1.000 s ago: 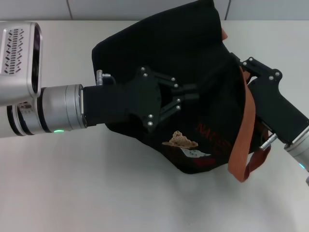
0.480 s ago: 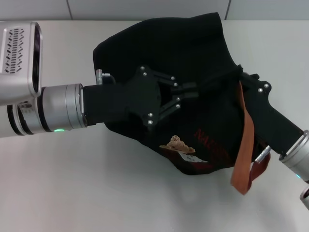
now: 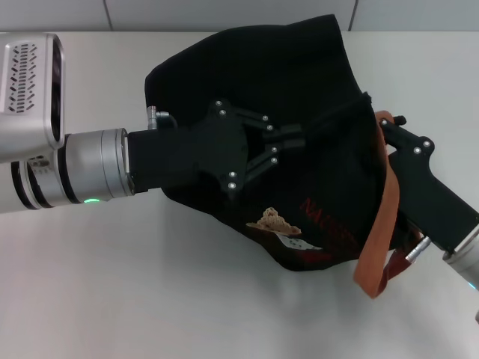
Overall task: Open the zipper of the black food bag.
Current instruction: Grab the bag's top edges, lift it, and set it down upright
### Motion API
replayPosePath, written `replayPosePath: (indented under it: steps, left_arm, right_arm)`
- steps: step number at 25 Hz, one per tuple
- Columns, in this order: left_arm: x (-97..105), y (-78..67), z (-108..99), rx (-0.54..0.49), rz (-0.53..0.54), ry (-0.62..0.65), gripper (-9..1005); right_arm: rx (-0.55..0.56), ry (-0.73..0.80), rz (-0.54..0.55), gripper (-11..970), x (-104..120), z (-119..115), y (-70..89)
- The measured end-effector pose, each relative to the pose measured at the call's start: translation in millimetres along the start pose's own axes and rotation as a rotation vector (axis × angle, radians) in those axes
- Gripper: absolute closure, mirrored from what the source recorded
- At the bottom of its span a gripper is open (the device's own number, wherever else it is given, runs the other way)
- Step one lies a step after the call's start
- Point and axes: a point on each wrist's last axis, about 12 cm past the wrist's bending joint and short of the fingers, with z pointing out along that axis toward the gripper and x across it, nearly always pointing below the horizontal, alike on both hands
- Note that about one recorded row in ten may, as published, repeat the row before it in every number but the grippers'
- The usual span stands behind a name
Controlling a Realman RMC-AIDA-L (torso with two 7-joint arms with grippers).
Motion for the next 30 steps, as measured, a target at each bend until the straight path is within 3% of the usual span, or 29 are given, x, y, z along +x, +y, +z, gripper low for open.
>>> replayPosePath:
  steps: [25, 27, 30]
  left_arm:
    - [2, -0.7, 2, 0.004, 0.0, 0.003, 911]
    - [2, -0.6, 2, 0.004, 0.0, 0.003, 911]
    - [2, -0.6, 2, 0.004, 0.0, 0.003, 911]
  right_arm:
    - [-0.014, -0.049, -0.032, 624, -6, 7, 1.0]
    - [-0.013, -0.052, -0.033, 750, -6, 8, 0.6]
    - [-0.012, -0.056, -0.036, 749, -6, 10, -0.7]
